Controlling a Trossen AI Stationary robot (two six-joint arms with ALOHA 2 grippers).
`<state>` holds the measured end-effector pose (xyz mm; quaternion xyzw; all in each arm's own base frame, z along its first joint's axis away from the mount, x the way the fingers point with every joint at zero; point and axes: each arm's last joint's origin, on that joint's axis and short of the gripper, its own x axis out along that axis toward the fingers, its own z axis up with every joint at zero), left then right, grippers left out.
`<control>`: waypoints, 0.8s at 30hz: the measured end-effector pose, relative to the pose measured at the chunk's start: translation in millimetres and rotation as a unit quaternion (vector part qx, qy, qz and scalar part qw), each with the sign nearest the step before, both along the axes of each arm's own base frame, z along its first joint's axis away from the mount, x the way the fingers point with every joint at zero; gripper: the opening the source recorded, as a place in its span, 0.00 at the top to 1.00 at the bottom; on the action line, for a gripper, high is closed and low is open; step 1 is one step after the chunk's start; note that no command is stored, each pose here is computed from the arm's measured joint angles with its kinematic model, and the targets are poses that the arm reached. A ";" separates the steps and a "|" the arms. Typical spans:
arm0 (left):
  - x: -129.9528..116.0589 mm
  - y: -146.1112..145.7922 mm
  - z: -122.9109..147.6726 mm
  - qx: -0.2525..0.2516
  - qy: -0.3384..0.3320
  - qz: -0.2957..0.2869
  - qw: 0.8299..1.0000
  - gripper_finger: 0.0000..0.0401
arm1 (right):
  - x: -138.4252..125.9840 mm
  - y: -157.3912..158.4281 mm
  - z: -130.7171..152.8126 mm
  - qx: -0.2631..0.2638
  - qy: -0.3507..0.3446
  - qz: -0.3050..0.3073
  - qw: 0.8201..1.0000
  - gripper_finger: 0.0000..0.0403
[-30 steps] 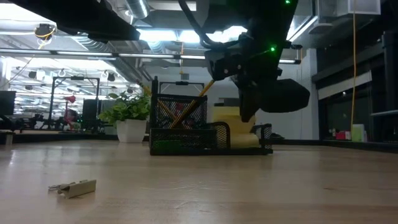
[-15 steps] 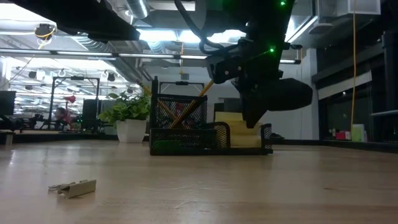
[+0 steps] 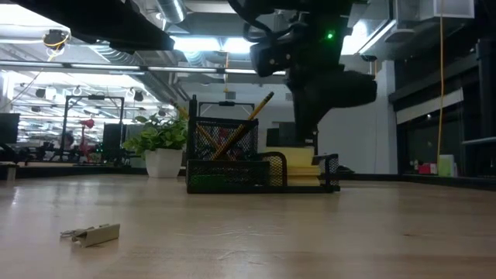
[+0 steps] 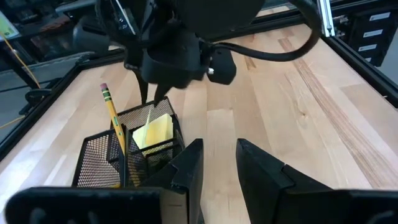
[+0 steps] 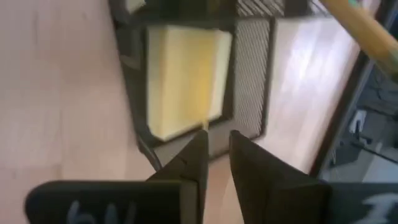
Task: Pick and place office supplies into organizer
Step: Put the green scissors into the black desk organizer
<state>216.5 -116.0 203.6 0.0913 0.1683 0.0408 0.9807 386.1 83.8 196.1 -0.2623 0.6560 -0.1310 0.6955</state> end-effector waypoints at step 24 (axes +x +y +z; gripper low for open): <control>-8.0 -23.9 15.6 -0.023 0.035 -0.007 0.999 0.77 | -57.6 44.0 103.8 -0.051 -0.200 -0.057 0.977 0.99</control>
